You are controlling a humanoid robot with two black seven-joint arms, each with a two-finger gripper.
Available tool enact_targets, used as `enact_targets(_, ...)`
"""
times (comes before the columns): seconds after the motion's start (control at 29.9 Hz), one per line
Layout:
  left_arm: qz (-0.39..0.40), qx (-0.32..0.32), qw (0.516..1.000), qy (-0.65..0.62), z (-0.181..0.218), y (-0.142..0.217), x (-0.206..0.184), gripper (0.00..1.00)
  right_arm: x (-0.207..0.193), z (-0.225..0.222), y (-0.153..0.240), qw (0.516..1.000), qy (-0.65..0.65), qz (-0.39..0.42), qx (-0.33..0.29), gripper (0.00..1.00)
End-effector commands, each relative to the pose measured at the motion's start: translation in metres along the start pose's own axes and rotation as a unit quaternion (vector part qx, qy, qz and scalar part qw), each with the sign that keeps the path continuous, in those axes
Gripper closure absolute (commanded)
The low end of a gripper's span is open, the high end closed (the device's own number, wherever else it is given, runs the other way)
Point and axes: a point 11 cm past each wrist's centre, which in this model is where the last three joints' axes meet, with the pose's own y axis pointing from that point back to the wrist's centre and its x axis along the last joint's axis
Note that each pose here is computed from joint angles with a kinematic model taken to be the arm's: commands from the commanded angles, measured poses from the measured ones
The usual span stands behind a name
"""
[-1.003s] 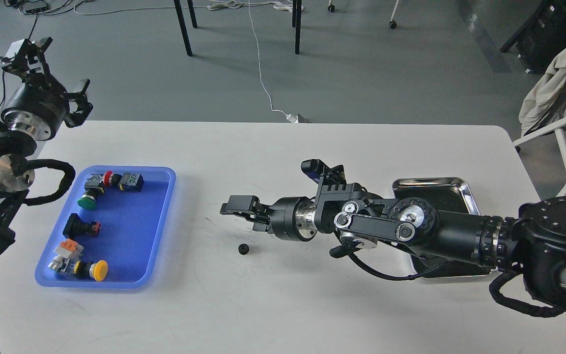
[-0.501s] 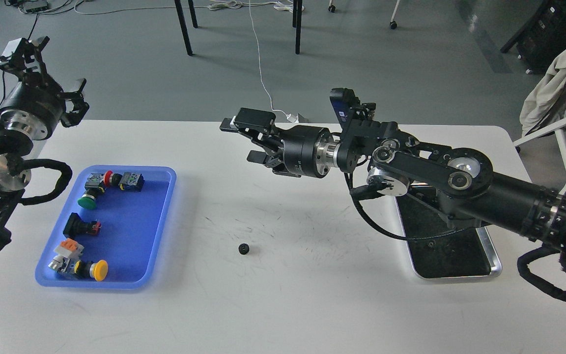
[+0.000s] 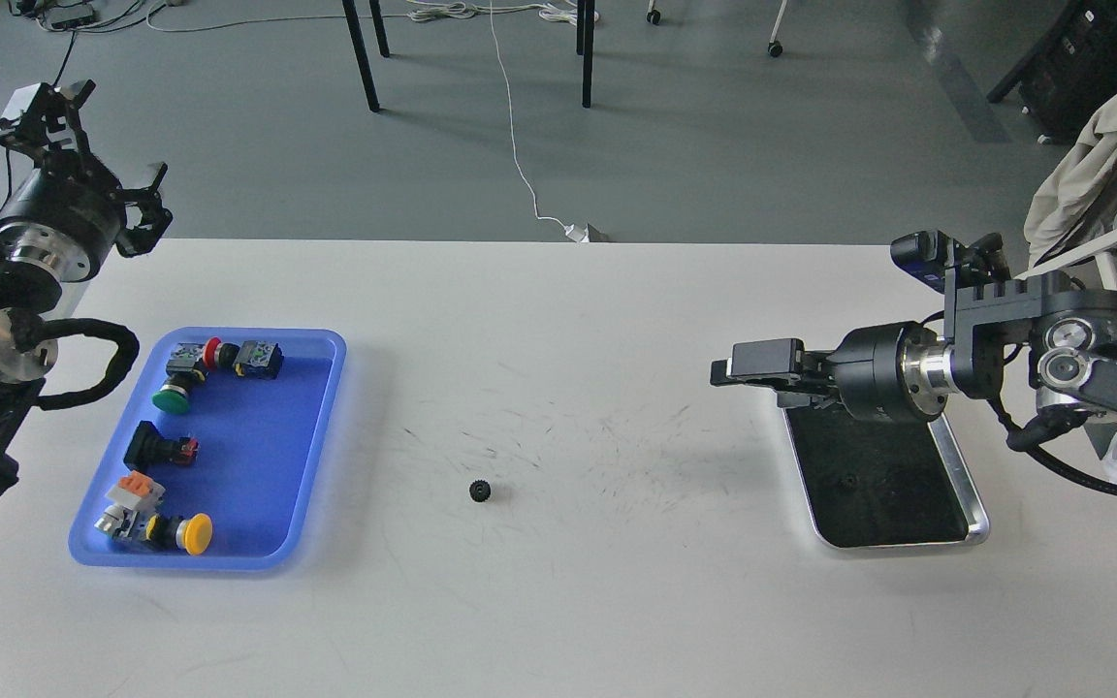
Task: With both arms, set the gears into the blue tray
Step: 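Move the right gripper back over the steel tray, then lower the right gripper and grasp a second black part in the steel tray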
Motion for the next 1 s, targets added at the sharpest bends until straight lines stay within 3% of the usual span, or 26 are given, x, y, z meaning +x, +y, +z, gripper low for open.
enact_targets(0.0, -0.001, -0.001, 1.000, 0.000, 0.001, 0.000, 0.000, 0.02, -0.010, 0.024, 0.000, 0.997, 0.053, -0.010, -0.053, 0.01)
enact_targets(0.53, 0.001, 0.001, 1.000, 0.001, -0.002, 0.000, 0.001, 0.02, -0.047, 0.075, 0.008, 0.988, 0.080, -0.060, -0.121, 0.01)
enact_targets(0.97, 0.001, 0.001, 1.000, 0.001, -0.002, 0.000, 0.001, 0.02, -0.039, 0.082, -0.012, 0.987, 0.073, -0.050, -0.131, 0.05)
